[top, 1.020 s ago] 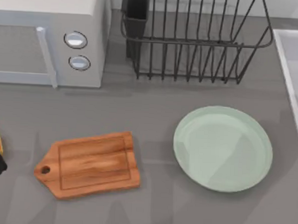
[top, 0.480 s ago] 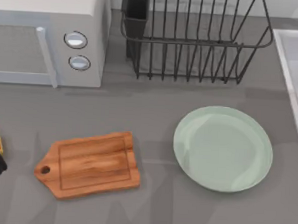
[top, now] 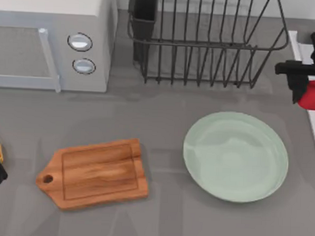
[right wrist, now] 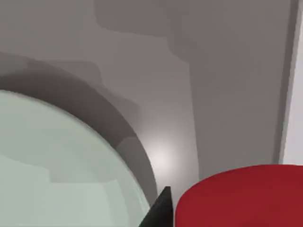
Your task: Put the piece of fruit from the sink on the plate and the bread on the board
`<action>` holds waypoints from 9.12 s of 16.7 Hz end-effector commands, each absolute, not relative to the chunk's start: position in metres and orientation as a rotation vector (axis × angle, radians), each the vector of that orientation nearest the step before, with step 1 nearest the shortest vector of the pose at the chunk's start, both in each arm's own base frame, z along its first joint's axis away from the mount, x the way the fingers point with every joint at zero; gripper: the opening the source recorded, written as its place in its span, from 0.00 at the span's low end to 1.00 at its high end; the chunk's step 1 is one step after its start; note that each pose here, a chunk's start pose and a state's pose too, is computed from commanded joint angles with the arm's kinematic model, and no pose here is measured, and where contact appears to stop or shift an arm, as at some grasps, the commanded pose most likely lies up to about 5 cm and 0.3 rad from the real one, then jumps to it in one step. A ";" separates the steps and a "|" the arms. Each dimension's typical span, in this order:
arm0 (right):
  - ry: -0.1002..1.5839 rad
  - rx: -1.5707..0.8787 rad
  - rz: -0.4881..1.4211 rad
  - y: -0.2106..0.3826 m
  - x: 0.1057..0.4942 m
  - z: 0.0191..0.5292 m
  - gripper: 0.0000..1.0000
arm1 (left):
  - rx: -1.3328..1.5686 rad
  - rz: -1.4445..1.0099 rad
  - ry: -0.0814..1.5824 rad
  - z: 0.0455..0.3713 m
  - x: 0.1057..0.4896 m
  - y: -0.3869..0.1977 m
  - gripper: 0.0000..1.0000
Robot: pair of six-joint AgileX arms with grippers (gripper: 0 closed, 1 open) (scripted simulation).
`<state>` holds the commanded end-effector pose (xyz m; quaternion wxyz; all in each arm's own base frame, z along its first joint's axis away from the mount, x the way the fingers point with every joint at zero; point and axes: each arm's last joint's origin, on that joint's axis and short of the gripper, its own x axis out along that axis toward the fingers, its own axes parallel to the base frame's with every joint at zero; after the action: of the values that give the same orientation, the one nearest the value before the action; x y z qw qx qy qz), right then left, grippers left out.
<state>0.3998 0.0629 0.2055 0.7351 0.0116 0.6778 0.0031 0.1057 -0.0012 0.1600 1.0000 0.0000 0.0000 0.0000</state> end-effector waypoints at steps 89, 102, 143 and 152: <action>0.000 0.000 0.000 -0.001 0.106 0.160 1.00 | 0.782 -0.513 1.142 0.209 0.249 0.019 1.00; 0.000 0.000 0.000 -0.001 0.106 0.160 1.00 | 0.907 -0.905 1.376 0.172 0.319 0.033 1.00; 0.000 0.000 0.000 -0.001 0.106 0.160 1.00 | 0.892 -0.908 1.394 0.119 0.313 0.034 0.00; 0.000 0.000 0.000 -0.001 0.106 0.160 1.00 | 0.896 -0.904 1.395 0.198 0.315 0.035 0.00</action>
<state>0.1057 -0.0012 0.1600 1.0000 0.0000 0.0000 0.0000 0.3151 0.0345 0.1979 0.5863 0.3843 0.5985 -0.3879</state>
